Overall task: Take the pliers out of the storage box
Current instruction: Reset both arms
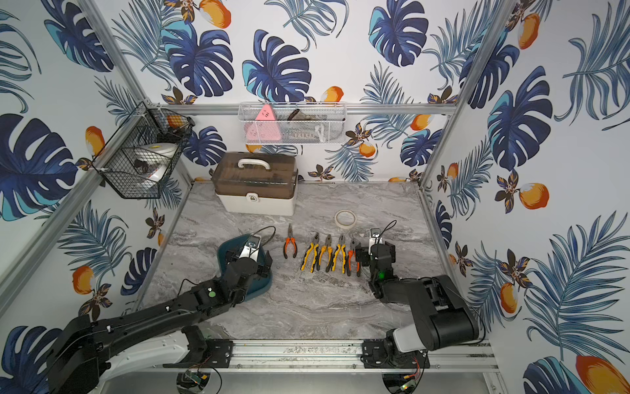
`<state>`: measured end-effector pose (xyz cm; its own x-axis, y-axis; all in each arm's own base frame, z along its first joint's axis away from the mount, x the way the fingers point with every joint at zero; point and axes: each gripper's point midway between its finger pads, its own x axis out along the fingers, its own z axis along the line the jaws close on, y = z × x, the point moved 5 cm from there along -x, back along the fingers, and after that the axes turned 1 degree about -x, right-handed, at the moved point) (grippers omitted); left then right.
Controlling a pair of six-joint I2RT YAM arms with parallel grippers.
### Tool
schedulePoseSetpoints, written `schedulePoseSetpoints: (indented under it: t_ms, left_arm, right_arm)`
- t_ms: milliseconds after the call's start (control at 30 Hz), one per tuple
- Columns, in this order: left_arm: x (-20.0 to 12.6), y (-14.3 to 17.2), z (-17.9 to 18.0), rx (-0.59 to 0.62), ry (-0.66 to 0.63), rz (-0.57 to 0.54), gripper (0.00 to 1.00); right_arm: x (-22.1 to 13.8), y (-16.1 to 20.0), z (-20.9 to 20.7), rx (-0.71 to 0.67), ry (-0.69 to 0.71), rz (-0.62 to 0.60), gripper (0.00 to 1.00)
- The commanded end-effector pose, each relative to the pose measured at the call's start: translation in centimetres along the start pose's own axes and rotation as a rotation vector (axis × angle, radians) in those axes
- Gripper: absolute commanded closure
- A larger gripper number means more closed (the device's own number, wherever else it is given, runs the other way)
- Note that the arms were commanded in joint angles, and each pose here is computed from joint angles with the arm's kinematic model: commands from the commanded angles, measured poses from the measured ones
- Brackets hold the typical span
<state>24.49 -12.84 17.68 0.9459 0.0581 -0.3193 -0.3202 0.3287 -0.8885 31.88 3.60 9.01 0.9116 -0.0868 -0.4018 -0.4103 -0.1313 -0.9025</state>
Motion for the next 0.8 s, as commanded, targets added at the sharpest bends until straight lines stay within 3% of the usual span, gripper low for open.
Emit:
schedulePoseSetpoints:
  t_ms: [0, 67, 167, 300, 400, 467, 533, 600, 667, 767]
  left_arm:
    - [0.3, -2.8, 3.3, -0.015, -0.185, -0.267, 0.01]
    - [1.2, -1.6, 4.8, -0.064, -0.22, -0.273, 0.01]
    - [2.8, 0.1, 5.6, 0.001, -0.183, -0.191, 0.01]
    - [4.5, 1.7, 5.7, 0.013, -0.119, -0.133, 0.01]
    - [6.2, 3.6, 6.7, -0.045, -0.146, -0.095, 0.01]
    - [7.5, 5.1, 7.8, -0.141, -0.193, -0.082, 0.01]
    - [8.5, 5.0, 8.6, -0.172, -0.23, -0.092, 0.01]
    - [9.7, 5.3, 8.3, -0.209, -0.14, -0.025, 0.01]
    - [10.5, 6.3, 8.4, -0.262, -0.099, -0.05, 0.01]
    - [11.4, 7.8, 9.4, -0.305, -0.164, -0.092, 0.01]
  right_arm:
    - [0.5, -1.8, -0.3, 0.082, -0.012, -0.144, 0.0]
    - [1.3, -1.5, -0.6, 0.075, 0.034, -0.187, 0.0]
    - [2.0, -1.2, -0.3, 0.083, 0.036, -0.086, 0.0]
    - [2.8, -1.2, -0.8, 0.104, 0.053, -0.047, 0.0]
    - [2.8, -1.5, -1.0, 0.09, 0.064, -0.09, 0.0]
    - [3.1, -1.3, -0.9, 0.099, 0.057, -0.051, 0.0]
    - [3.1, -1.4, -0.9, 0.1, 0.057, -0.059, 0.0]
    - [3.1, -1.4, -0.9, 0.097, 0.056, -0.065, 0.0]
    - [3.1, -1.4, -0.9, 0.099, 0.056, -0.059, 0.0]
    - [3.1, -1.4, -1.0, 0.101, 0.057, -0.058, 0.0]
